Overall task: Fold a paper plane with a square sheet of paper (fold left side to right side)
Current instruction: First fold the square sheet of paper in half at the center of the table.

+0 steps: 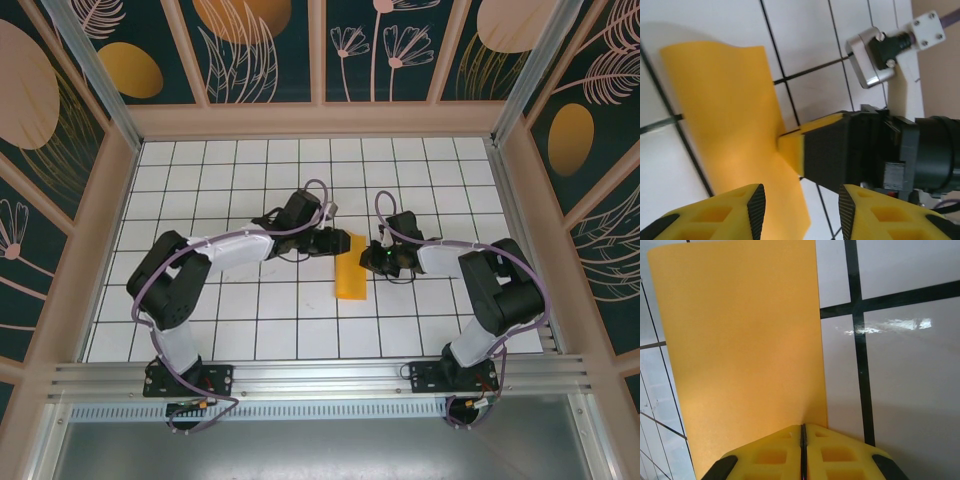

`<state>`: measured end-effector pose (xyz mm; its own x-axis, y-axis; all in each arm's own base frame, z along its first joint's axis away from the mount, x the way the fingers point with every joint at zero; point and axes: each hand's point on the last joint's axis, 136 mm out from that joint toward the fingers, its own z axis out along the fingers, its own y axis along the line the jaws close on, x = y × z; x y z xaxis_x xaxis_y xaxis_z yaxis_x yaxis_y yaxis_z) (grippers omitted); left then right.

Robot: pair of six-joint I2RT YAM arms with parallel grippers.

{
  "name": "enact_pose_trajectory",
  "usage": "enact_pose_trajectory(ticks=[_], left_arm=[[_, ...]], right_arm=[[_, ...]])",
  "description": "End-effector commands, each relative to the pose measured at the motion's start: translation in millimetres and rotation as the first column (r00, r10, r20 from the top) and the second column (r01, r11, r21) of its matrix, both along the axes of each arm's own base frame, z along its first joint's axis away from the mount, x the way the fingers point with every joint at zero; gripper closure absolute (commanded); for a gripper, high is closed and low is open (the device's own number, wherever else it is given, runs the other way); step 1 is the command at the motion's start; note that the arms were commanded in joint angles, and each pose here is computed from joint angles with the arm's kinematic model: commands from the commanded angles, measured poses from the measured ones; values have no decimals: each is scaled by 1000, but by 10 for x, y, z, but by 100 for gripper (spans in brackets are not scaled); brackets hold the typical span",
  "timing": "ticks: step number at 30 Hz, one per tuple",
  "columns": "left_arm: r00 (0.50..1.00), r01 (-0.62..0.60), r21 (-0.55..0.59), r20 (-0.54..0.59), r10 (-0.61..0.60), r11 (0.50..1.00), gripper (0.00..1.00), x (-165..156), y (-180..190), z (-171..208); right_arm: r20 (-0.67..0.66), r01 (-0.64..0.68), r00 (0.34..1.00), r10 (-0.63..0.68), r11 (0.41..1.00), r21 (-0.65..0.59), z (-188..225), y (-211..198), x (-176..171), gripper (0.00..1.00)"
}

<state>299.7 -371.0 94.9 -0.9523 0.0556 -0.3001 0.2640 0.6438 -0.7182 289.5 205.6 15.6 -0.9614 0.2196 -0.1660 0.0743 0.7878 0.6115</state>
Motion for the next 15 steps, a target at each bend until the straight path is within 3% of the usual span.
enact_pose_trajectory(ticks=[1, 7, 15], left_arm=[[998, 41, -52, -47, -43, 998, 55, -95, -145, -71], [995, 50, -12, -92, -51, 999, 56, -173, -123, -318], [995, 32, 160, -102, -16, 987, 57, -226, 140, -722]], right_arm=[[-77, -5, 997, -2, 996, -87, -228, -113, -155, 89], [-77, -5, 997, -1, 996, -87, -225, -110, -153, 89], [-80, -7, 997, 0, 996, -94, -231, -118, -161, 89]])
